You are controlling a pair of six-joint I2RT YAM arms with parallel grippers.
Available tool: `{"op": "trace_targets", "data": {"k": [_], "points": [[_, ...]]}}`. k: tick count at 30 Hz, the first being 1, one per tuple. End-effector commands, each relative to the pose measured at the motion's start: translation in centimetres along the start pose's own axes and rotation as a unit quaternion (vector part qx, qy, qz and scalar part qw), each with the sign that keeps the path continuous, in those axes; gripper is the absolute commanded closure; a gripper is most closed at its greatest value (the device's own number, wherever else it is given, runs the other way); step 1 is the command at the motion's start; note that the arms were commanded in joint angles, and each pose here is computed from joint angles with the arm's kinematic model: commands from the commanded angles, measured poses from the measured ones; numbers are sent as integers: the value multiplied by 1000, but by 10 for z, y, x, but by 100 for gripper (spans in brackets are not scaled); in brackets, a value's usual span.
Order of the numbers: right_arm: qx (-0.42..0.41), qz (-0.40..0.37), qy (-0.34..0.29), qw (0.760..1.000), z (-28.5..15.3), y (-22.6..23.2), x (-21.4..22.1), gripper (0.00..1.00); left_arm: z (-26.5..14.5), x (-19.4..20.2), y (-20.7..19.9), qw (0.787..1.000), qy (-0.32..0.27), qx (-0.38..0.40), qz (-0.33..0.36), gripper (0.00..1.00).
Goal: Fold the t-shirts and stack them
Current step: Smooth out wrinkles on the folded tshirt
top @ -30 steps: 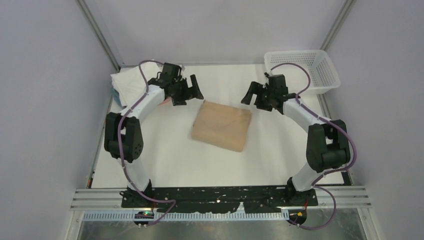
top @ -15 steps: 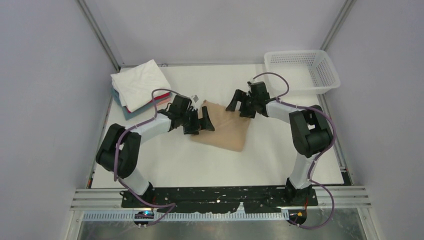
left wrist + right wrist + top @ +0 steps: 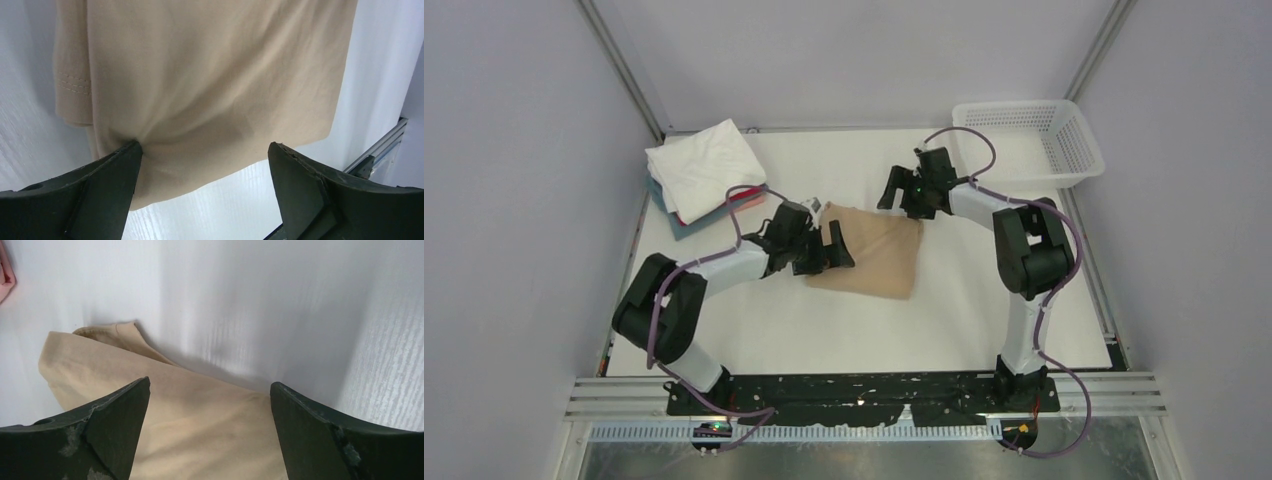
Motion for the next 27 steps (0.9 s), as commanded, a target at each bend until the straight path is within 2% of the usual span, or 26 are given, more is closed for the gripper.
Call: {"op": "trace_targets", "data": {"k": [1, 6, 9, 11, 15, 20, 24, 27], "points": [[-7, -49, -58, 997, -47, 19, -46, 5, -18, 13, -13, 999, -25, -16, 18, 1], [-18, -71, -111, 991, -105, 38, -56, 5, -53, 1, -32, 996, -79, -10, 36, 0], [-53, -36, -133, 989, -124, 47, -25, 5, -71, -23, -31, 987, -140, -66, 33, 0], [-106, -7, -136, 985, -131, 57, -1, 5, -74, -41, -38, 985, -149, -79, 43, 0], [-203, 20, -129, 970, -143, 77, 43, 5, -62, -77, -69, 991, -126, -6, 37, 0], [-261, 10, -91, 961, -145, 90, 99, 5, -28, -105, -95, 994, -70, 80, 38, 0], [-277, 15, -67, 959, -136, 87, 128, 5, 9, -105, -94, 995, -17, 98, 23, 0], [-263, 19, -53, 963, -126, 79, 141, 5, 36, -112, -68, 999, -13, 43, -6, 0]]}}
Point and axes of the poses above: each gripper's point midway between its finger pads, its own z axis out along the fingers, its own y axis along the line the jaws close on, x = y × z, the point moved 4 cm from there along -z, back along the fingers, and after that the axes turned 14 degrees about -z, right-handed, at the moved point
